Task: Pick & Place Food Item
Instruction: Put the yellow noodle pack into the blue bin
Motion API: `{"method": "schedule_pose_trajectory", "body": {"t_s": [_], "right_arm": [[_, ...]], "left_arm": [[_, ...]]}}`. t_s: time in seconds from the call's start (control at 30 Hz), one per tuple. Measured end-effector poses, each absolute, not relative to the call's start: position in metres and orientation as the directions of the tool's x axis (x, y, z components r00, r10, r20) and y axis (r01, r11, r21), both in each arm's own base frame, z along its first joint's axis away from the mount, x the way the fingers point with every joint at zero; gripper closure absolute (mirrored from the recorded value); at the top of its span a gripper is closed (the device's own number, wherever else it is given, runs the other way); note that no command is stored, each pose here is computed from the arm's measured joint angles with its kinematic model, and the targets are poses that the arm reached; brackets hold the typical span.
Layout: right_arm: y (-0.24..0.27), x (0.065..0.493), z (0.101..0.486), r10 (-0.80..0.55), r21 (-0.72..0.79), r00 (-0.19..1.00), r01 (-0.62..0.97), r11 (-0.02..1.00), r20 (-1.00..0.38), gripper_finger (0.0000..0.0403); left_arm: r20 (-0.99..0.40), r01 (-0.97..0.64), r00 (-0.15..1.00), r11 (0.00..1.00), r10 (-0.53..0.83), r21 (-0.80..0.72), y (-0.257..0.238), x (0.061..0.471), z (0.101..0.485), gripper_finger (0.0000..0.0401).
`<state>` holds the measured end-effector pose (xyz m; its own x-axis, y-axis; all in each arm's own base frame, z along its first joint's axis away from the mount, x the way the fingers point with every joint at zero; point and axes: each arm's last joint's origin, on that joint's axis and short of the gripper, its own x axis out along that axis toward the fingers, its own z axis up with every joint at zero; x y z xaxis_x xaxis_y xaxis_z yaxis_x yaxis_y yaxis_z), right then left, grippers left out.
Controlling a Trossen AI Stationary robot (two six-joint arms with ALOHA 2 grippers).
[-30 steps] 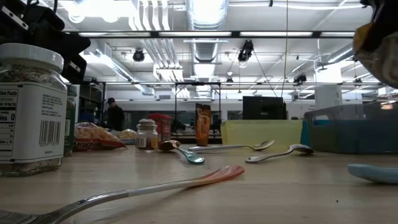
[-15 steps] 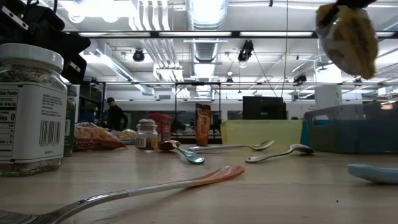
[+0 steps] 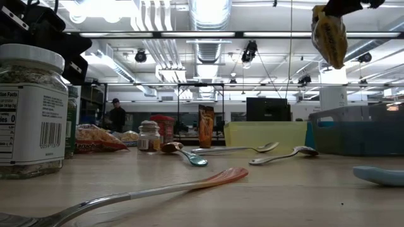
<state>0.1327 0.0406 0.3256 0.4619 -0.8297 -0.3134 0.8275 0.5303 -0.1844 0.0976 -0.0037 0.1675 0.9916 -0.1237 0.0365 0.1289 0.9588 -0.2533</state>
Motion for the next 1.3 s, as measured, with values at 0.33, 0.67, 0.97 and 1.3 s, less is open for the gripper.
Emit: {"method": "schedule_pose_trajectory", "body": {"t_s": [0.33, 0.67, 0.97, 1.3], "right_arm": [[0.000, 0.110, 0.317, -0.921, -0.084, 0.273, 0.948, 0.306, -0.278, 0.0378], [-0.019, 0.122, 0.314, -0.950, -0.174, 0.148, 0.964, 0.201, -0.275, 0.0378], [-0.027, 0.155, 0.311, -0.920, -0.192, 0.248, 0.930, 0.313, -0.302, 0.0378], [-0.064, 0.150, 0.306, -0.897, -0.180, 0.146, 0.954, 0.239, -0.418, 0.0379]], "left_arm": [[0.036, 0.129, 0.992, 0.959, -0.124, -0.253, -0.004, 0.098, 0.167, 0.0401], [0.036, 0.130, 0.992, 0.959, -0.124, -0.253, -0.004, 0.098, 0.167, 0.0401], [0.036, 0.129, 0.992, 0.959, -0.124, -0.253, -0.004, 0.098, 0.167, 0.0401], [0.036, 0.129, 0.992, 0.959, -0.124, -0.253, -0.004, 0.098, 0.167, 0.0401]]}}
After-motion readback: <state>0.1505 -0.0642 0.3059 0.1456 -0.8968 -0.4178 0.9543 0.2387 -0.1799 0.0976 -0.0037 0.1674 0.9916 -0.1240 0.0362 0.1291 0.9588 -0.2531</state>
